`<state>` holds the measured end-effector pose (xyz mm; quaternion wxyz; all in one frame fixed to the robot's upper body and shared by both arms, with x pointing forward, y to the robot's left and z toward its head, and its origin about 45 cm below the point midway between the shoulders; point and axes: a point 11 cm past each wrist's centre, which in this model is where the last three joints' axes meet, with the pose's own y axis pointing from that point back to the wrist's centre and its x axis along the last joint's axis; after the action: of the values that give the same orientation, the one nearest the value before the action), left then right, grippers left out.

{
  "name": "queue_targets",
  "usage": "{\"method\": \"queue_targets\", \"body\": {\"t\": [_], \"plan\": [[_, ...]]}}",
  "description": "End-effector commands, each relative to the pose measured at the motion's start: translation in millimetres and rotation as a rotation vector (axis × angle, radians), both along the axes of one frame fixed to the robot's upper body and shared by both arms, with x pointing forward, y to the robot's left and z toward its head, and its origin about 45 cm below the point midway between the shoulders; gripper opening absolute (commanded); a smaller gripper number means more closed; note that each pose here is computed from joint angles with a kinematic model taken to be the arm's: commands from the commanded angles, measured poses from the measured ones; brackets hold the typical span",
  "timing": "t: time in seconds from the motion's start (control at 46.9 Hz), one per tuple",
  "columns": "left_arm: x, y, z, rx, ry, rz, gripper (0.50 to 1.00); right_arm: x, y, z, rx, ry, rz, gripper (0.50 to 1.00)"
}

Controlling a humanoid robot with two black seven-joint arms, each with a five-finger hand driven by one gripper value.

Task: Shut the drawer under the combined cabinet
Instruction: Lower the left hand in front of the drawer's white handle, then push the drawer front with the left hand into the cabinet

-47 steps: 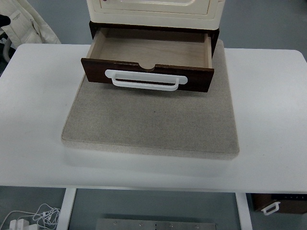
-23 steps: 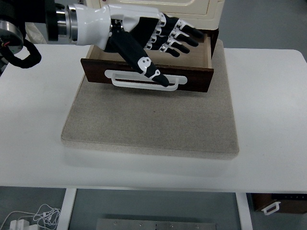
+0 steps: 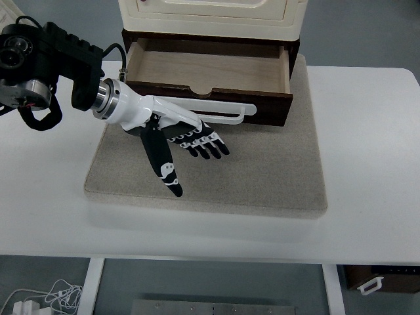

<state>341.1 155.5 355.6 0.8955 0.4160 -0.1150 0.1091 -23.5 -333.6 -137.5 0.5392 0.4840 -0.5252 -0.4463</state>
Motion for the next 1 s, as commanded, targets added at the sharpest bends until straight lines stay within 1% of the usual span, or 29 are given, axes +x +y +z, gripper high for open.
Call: {"method": "queue_targets", "body": {"t": [0.0, 0.128, 0.213, 0.32, 0.448, 0.874, 0.981], "plan": [[4.5, -3, -5, 0.019, 0.005, 0.014, 1.0, 0.0, 0, 0, 0.0, 0.0, 0.0, 0.952], [18.3, -9, -5, 0.037, -0.023, 0.029, 1.0, 0.0, 0, 0, 0.0, 0.0, 0.0, 0.952], [24.4, -12, -4, 0.046, -0.034, 0.034, 1.0, 0.0, 0, 0, 0.0, 0.0, -0.001, 0.952], [24.8, -13, -9, 0.052, -0.033, 0.032, 1.0, 0.0, 0, 0, 0.0, 0.0, 0.0, 0.952], [29.8, -12, -13, 0.064, -0.039, 0.042, 1.0, 0.0, 0, 0, 0.0, 0.0, 0.0, 0.952], [49.8, 1, -5, 0.075, -0.072, 0.108, 1.0, 0.0, 0, 0, 0.0, 0.0, 0.0, 0.952], [53.9, -4, -8, 0.097, -0.096, 0.099, 1.0, 0.0, 0, 0, 0.0, 0.0, 0.0, 0.952]]}}
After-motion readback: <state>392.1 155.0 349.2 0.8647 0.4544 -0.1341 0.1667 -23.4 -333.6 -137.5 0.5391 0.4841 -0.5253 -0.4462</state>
